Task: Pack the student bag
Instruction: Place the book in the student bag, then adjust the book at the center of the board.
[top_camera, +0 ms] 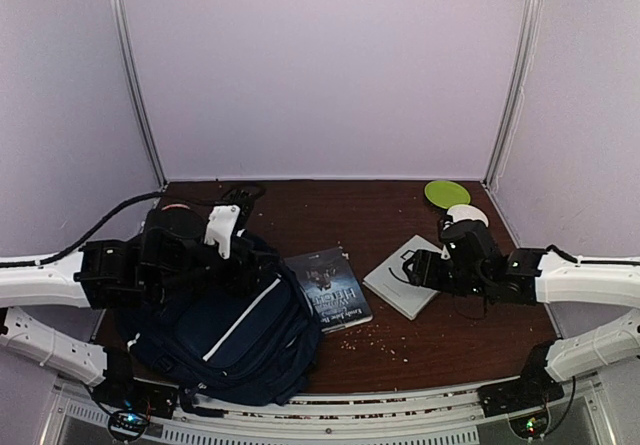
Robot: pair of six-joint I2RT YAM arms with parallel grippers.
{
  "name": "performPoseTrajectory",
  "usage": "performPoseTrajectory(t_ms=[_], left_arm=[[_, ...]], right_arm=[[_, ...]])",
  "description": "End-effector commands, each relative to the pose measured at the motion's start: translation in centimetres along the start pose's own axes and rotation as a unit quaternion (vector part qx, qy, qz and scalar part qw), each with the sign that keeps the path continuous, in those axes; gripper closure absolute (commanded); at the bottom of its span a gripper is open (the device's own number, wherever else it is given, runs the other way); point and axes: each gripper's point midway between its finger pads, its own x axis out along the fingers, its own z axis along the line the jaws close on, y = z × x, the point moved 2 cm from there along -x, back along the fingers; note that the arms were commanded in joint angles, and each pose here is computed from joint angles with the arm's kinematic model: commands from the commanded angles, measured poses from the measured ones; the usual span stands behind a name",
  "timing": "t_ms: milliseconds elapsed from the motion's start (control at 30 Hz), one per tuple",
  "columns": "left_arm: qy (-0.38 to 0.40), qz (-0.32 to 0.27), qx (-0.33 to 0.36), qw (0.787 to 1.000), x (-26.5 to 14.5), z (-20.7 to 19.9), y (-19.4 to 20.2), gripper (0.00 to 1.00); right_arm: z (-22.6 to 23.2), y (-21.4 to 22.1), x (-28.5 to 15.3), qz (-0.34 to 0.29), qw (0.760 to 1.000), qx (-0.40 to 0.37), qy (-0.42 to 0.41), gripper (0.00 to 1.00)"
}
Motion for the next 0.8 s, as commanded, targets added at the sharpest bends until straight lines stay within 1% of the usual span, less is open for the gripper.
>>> performPoseTrajectory(t_ms=[0,67,133,233,267,367,467,567,600,633,767], left_arm=[[0.018,-0.104,0.004,0.994,-2.7,-0.3,-7.4,0.02],[0.054,-0.116,0.005,0.992,-1.9,-0.9,-9.2,0.02],[0.082,-0.091,0.005,0.992,0.9,-2.0,-9.9,0.02],[0.105,-0.039,0.017,0.994,6.3,-4.8,-10.5,0.02],[0.106,-0.005,0.019,0.994,9.3,-5.6,-9.0,0.03],[0.133,0.025,0.003,0.991,14.5,-7.8,-7.2,0.04],[0.161,0.068,-0.019,0.984,18.9,-9.5,-5.6,0.05],[0.176,0.105,-0.036,0.978,22.5,-10.5,-4.1,0.06],[0.176,0.107,-0.043,0.978,23.4,-10.7,-4.4,0.06],[0.172,0.122,-0.047,0.976,24.7,-10.8,-3.3,0.06],[0.155,0.149,-0.07,0.974,27.3,-10.1,-1.9,0.06]], right_arm=[[-1.8,-1.2,-0.1,-0.046,0.998,0.04,0.015,0.27],[-2.8,-0.9,0.2,-0.054,0.996,0.06,0.024,0.28],[-3.8,-0.6,0.6,-0.058,0.994,0.085,0.028,0.28],[-5.1,-0.1,1.2,-0.057,0.991,0.118,0.033,0.28],[-5.5,0.2,1.4,-0.053,0.99,0.127,0.034,0.29],[-6.1,0.7,1.5,-0.052,0.987,0.15,0.033,0.29],[-6.5,1.1,1.5,-0.058,0.983,0.171,0.025,0.3],[-7.0,1.5,1.6,-0.06,0.981,0.184,0.024,0.31],[-7.1,1.6,1.6,-0.06,0.98,0.186,0.024,0.31],[-7.2,1.8,1.7,-0.058,0.98,0.187,0.025,0.31],[-7.7,1.9,1.7,-0.06,0.98,0.186,0.031,0.31]])
